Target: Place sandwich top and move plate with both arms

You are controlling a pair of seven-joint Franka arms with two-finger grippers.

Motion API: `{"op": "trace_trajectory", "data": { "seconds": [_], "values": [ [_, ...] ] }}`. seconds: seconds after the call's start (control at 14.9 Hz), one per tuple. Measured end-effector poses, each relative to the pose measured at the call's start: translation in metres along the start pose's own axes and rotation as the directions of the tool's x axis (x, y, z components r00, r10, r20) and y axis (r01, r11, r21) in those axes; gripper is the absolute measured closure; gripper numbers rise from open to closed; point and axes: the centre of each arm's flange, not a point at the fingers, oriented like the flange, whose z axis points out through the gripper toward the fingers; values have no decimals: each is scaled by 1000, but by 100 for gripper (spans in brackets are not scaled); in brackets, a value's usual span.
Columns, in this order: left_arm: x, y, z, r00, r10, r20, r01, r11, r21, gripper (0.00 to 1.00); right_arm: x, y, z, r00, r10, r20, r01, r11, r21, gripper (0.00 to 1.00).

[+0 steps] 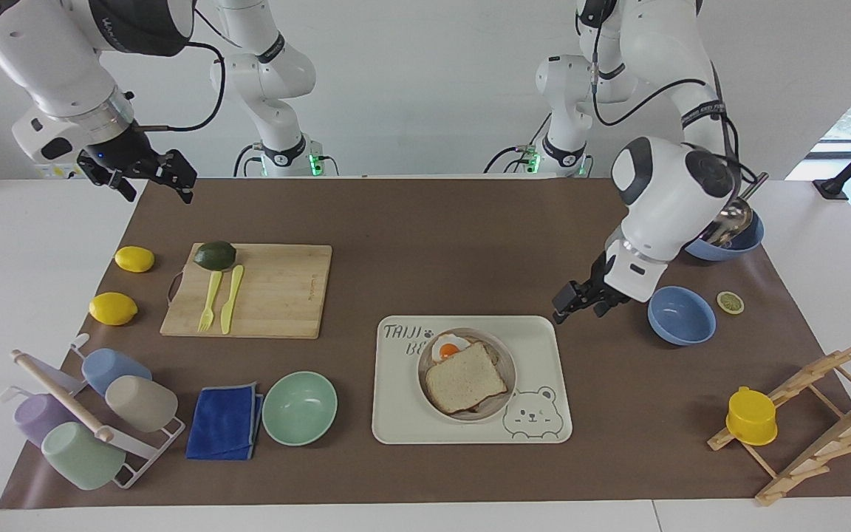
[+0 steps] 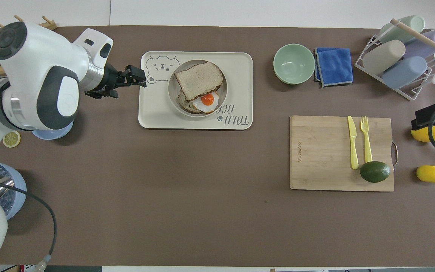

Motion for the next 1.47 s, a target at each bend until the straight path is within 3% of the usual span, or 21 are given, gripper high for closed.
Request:
{"op": "trace_trajectory", "data": {
  "seconds": [0.33,0.67,0.87,1.07,1.47],
  "values": [
    [-31,-24,-82,1000,28,5,-28,996,88,0,0,0,0,1000,0,0,0,1000,0,0],
    [-72,-39,-128,988,113,109,-130,978,162,0,0,0,0,1000,0,0,0,1000,0,0],
    [-94,-45,-140,974,126,190,-160,971,180,0,0,0,0,1000,0,0,0,1000,0,0],
    [-104,-50,-132,965,124,230,-168,968,187,0,0,0,0,1000,0,0,0,1000,0,0],
    [-93,-54,-136,974,120,193,-156,971,180,0,0,0,0,1000,0,0,0,1000,0,0]
  ]
}}
